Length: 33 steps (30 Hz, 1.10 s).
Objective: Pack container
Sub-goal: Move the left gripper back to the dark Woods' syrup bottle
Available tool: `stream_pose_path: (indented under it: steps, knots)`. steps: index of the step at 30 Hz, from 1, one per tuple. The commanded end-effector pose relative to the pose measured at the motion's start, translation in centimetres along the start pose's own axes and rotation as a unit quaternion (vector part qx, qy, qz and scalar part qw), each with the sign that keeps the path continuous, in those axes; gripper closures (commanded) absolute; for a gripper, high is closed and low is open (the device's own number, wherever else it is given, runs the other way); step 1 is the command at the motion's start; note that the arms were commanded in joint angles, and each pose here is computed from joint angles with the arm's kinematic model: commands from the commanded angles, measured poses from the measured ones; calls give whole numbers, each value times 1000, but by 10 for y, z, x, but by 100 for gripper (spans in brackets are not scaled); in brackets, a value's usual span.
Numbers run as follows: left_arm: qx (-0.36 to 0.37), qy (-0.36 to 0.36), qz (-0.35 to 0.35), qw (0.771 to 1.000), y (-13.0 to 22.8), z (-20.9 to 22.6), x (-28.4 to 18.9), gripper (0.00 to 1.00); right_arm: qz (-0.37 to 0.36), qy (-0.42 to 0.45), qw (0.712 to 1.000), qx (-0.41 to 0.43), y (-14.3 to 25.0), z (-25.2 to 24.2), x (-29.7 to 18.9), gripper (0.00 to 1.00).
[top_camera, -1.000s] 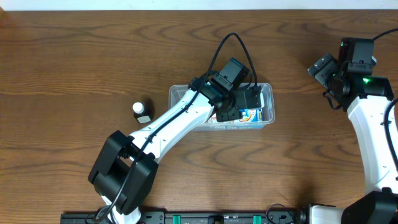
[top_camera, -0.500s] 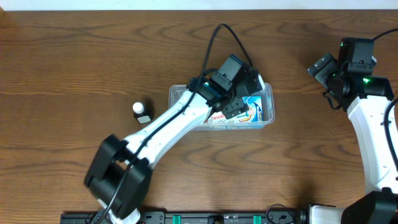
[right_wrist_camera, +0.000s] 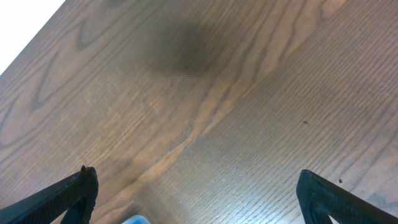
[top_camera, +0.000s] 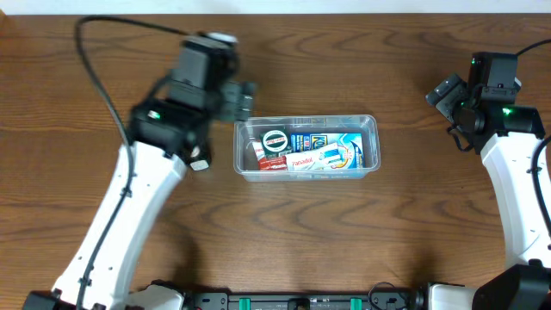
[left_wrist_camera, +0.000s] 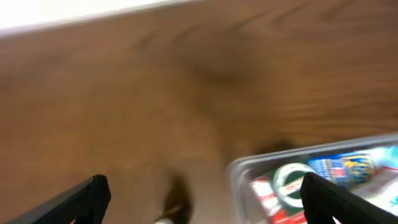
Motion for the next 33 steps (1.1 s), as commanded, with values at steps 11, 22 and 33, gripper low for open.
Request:
stream_pose_path:
  steps: [11,22,33]
  knots:
    - [-82,-4,172,982,56,41,36,2,0,5,1000,6,0,-1,2,1]
    - [-113,37,264,957,88,28,79,2,0,4,1000,6,0,-1,2,1]
    - [-144,32,327,934,107,23,103,9,0,4,1000,6,0,-1,2,1]
Point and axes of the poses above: each gripper's point midway between its finger pads, its own x axis out along the fingers, its own z axis along the line the jaws close on, y = z × x, the point moved 7 cm from there along -x, back along the fingers, and after that the axes turned 13 degrees about x, right-handed, at the moved point
